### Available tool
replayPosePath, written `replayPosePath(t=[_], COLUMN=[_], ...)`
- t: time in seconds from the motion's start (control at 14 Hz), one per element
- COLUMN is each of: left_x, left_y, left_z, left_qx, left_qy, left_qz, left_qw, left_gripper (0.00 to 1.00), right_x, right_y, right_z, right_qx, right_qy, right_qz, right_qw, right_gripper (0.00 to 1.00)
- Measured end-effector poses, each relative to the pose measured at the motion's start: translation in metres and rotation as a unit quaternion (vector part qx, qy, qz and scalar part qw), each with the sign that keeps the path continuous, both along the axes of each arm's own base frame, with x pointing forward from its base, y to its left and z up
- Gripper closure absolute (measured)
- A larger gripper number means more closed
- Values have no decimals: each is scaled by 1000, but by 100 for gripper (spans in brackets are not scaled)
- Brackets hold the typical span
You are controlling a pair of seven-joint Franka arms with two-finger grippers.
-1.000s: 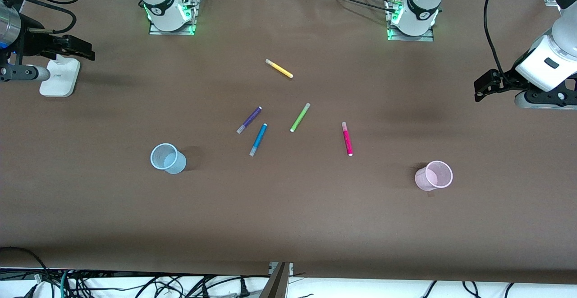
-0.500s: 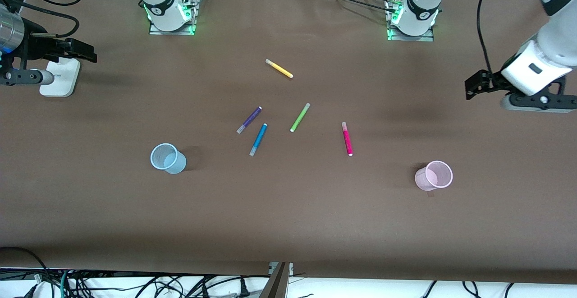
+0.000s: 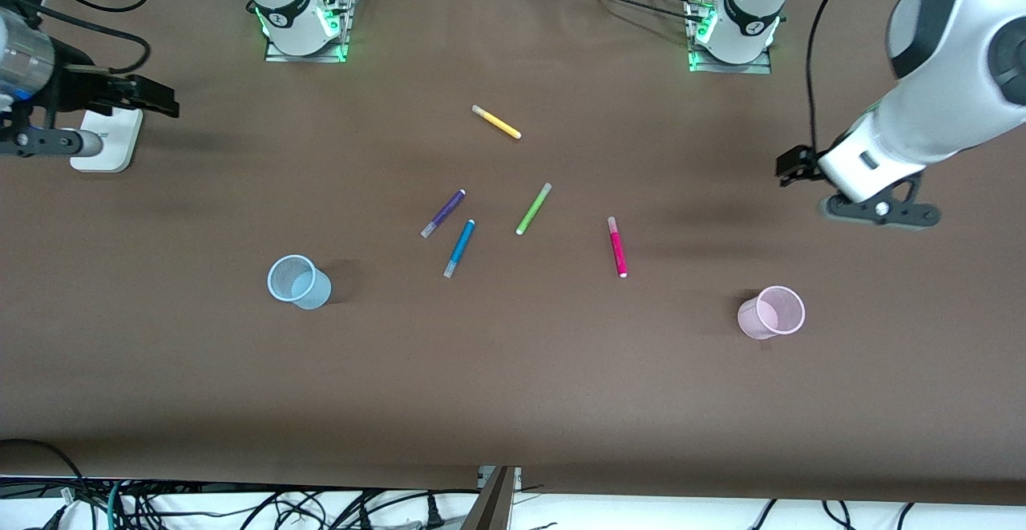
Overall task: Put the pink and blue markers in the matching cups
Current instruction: 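Reach the left gripper to the pink marker while the right gripper reaches the blue marker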
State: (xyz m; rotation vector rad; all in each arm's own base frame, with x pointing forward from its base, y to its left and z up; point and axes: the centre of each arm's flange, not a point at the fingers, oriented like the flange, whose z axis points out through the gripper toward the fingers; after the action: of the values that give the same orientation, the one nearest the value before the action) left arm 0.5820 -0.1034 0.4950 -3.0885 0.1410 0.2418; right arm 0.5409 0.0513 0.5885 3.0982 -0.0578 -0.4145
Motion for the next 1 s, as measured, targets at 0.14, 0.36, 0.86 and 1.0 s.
replayPosePath(t=[0.14, 0.36, 0.86, 1.0], left_x=[8, 11, -33, -52], left_y=[-31, -83, -153, -183], left_z=[-31, -87, -241, -276], left_qx=[-5, -15, -54, -38], left_qy=[5, 11, -11, -7], left_qz=[44, 80, 87, 74], left_qw=[999, 997, 995, 996], left_gripper=[0, 0, 0, 0], right_x=[7, 18, 43, 46], right_y=[41, 109, 233, 261], right_z=[-11, -39, -158, -192], right_qx=[-9, -20, -24, -17], right_qy=[-11, -32, -55, -63], right_qz=[-10, -36, -106, -131], right_qw=[1000, 999, 993, 989], right_gripper=[5, 5, 3, 3])
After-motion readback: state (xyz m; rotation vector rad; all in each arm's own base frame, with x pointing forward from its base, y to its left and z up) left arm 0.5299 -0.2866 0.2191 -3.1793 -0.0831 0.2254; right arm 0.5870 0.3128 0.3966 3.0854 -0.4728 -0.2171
